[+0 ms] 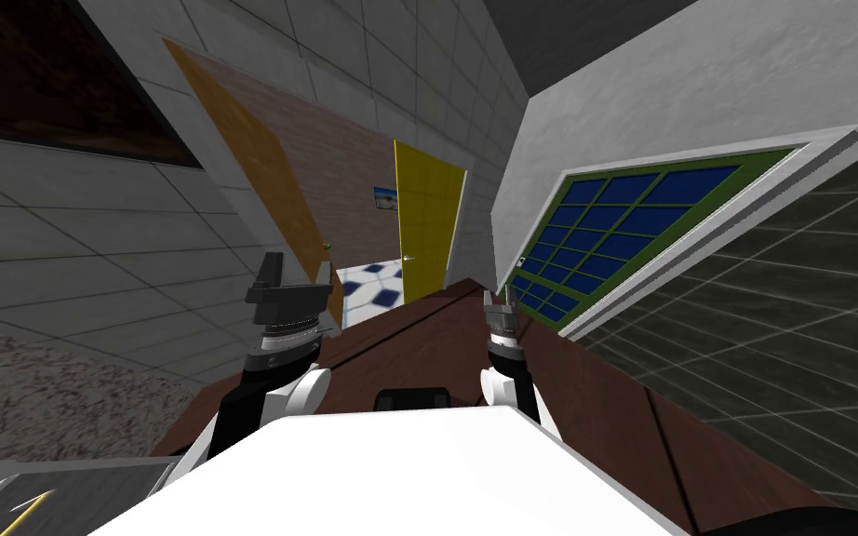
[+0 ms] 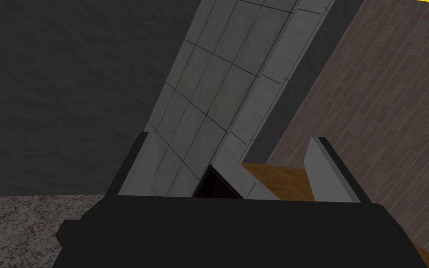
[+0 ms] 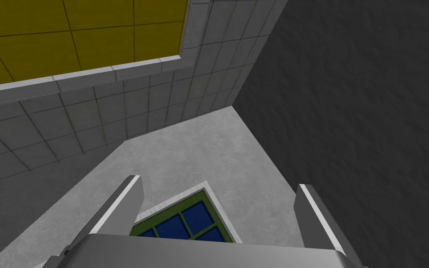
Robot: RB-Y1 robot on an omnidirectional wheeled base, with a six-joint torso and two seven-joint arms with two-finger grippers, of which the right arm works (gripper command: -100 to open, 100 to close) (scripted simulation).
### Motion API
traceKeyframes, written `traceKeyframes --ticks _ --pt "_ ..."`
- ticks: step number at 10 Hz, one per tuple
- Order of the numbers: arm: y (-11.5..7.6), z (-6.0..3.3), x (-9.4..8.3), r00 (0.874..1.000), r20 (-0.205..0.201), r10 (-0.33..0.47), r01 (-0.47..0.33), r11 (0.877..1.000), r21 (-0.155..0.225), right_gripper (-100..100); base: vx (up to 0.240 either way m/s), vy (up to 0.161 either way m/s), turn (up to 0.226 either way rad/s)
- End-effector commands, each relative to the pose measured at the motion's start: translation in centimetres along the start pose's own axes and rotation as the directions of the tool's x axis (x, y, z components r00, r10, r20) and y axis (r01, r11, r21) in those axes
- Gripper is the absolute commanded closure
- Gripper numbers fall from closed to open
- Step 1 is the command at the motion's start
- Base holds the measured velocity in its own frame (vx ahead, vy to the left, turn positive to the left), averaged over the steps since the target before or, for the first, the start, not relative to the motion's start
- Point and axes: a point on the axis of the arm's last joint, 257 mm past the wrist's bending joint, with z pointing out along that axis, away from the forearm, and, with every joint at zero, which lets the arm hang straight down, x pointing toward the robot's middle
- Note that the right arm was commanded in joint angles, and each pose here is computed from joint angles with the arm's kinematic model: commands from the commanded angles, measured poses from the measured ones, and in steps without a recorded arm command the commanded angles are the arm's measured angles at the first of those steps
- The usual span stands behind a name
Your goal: Push the door open
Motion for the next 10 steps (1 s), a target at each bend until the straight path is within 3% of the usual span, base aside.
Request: traceKeyframes --ticks 1,10 --pt "-1.0 0.05 -0.2 1.0 -0.003 -0.004 0.004 1.0 0.014 -100 0.097 0.0 0.105" --pt "-6.3 -0.82 -1.1 1.0 -0.008 -0.021 0.022 0.995 0.093 -100 0.088 -0.006 0.094"
